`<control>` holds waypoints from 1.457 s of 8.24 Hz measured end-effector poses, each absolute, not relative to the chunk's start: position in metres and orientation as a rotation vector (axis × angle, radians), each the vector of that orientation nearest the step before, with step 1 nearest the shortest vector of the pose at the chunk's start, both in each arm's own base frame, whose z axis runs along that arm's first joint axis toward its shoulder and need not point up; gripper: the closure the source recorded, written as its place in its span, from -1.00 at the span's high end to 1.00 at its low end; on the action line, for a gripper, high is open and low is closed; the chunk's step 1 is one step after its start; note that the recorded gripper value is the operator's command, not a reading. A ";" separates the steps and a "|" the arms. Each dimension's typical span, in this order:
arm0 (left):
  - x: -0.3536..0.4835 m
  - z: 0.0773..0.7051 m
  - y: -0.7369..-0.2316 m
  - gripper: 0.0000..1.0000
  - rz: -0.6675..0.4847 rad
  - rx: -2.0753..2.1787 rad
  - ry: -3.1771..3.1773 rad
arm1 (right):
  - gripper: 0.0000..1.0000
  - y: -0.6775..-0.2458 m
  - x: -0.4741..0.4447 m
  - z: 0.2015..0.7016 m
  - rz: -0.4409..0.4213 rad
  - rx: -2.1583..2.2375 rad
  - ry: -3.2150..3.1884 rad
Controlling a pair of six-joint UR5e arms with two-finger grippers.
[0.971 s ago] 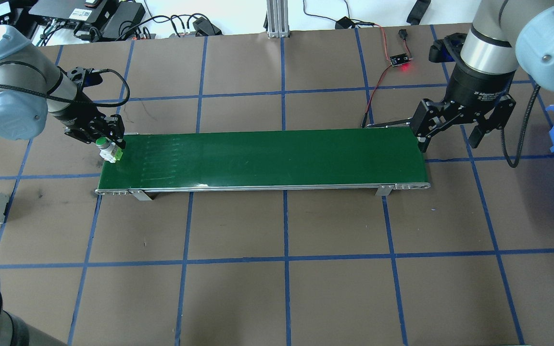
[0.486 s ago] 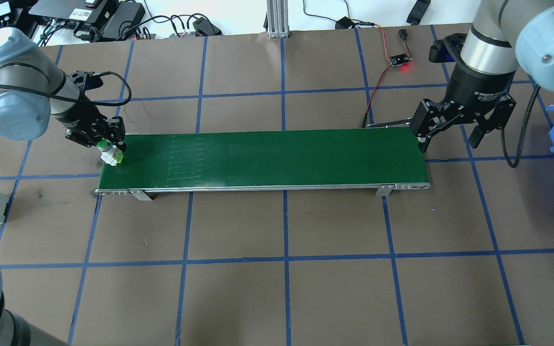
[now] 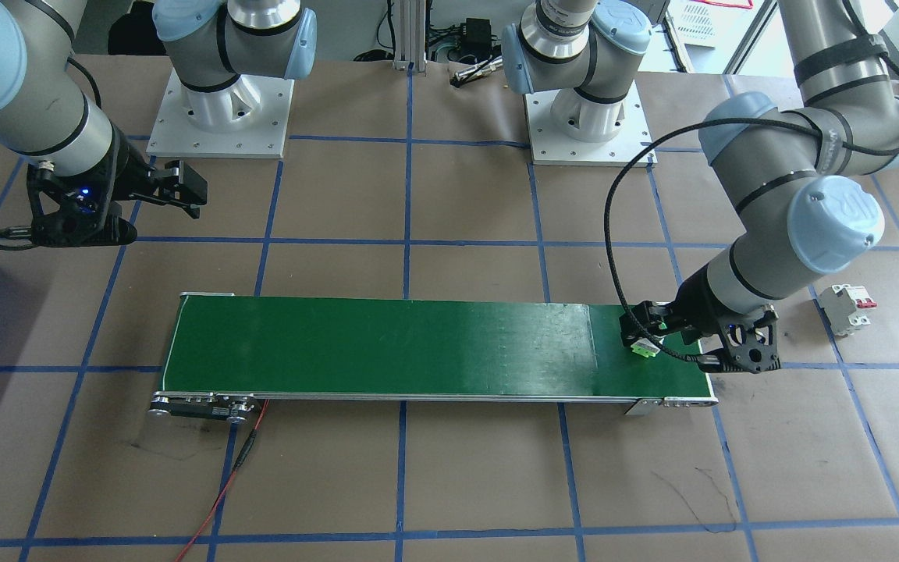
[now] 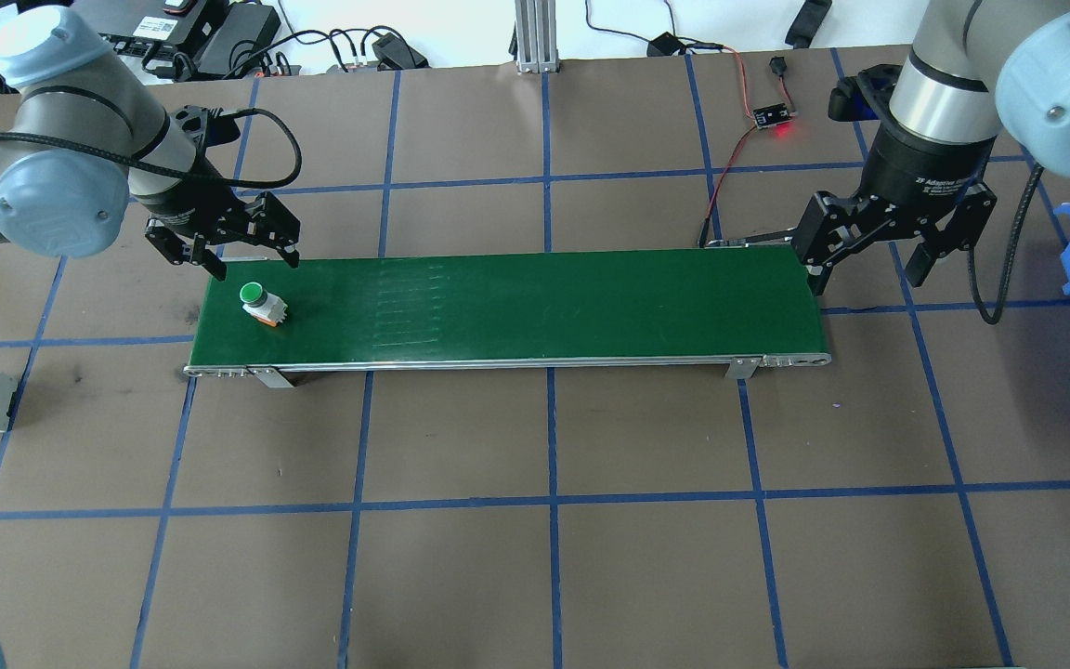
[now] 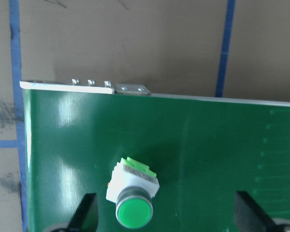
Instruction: Move button from left to right
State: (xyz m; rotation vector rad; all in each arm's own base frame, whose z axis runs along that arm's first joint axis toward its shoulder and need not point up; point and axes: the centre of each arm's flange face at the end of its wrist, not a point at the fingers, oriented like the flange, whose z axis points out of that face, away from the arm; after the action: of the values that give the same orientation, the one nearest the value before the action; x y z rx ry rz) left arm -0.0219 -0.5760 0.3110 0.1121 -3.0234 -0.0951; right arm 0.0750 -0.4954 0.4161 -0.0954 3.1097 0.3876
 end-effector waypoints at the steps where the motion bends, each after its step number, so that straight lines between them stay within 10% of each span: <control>1: -0.039 0.336 -0.563 1.00 -0.091 0.102 -3.024 | 1.00 -0.495 0.075 0.416 0.388 -0.095 3.110; 12: -0.061 0.424 -0.507 1.00 -0.015 0.094 -3.034 | 1.00 -0.539 0.073 0.374 0.284 -0.055 3.114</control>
State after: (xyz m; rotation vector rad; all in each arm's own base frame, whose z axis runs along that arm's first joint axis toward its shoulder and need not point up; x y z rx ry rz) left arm -0.0612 -0.5066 0.4243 0.0943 -3.0341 -0.0155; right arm 0.0727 -0.5389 0.3737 -0.0551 3.1142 0.2836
